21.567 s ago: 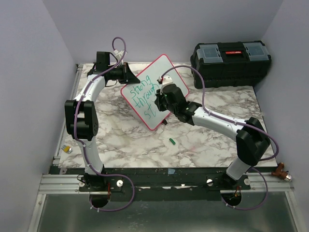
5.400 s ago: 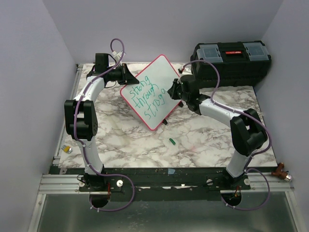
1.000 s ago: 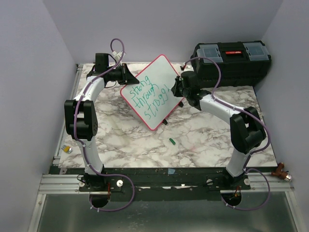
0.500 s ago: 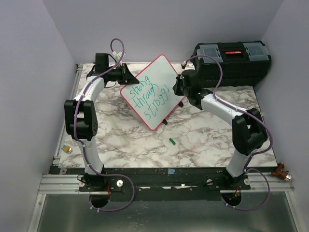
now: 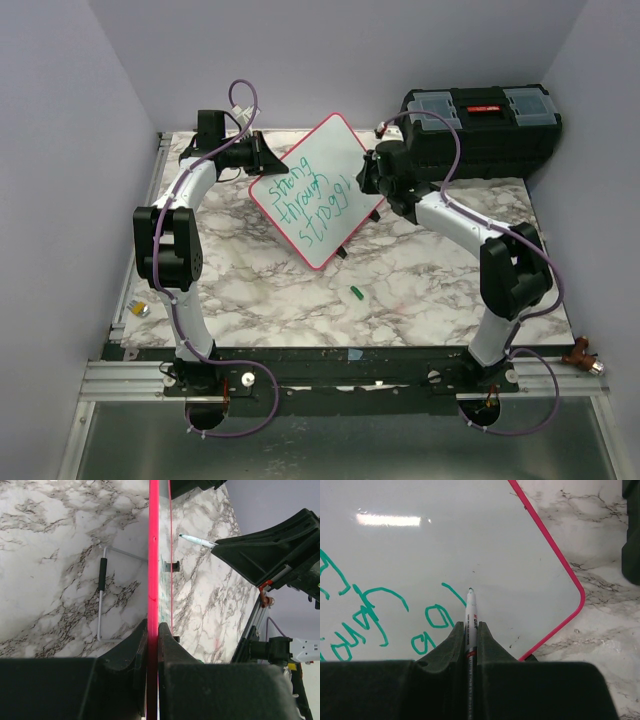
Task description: Write a sentence on the whiteboard
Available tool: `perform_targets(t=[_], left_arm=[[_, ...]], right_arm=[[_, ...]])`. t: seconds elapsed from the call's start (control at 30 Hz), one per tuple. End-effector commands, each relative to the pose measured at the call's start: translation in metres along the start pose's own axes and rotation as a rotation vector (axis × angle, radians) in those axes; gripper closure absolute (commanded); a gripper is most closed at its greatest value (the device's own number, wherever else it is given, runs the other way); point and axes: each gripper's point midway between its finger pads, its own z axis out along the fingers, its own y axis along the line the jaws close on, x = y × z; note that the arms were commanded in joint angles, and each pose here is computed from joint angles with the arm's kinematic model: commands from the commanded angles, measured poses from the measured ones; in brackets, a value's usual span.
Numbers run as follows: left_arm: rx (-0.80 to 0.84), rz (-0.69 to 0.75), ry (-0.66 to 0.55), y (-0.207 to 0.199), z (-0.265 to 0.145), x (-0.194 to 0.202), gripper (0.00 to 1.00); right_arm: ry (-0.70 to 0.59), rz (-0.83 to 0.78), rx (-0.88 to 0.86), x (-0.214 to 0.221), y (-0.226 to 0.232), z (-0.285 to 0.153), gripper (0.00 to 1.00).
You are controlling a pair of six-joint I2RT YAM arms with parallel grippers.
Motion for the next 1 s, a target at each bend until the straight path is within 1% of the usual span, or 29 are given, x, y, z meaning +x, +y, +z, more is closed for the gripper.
perform_targets(t=[0.0, 0.67, 0.97], left_arm=[[-0.011, 0.115, -0.017, 0.000, 0.003, -0.004, 1.00], [-0.014, 0.111, -0.016, 0.002, 0.004, -0.004, 1.00], [-0.014, 0.111, -0.015, 0.002, 0.004, -0.004, 1.00]], right_arm=[[0.002, -0.016, -0.004, -0.003, 0.003, 0.008, 0.99], [0.043, -0.021, 0.031, 0.015, -0.012, 0.025, 0.99], [0.025, -0.022, 0.024, 0.005, -0.009, 0.029, 0.99]])
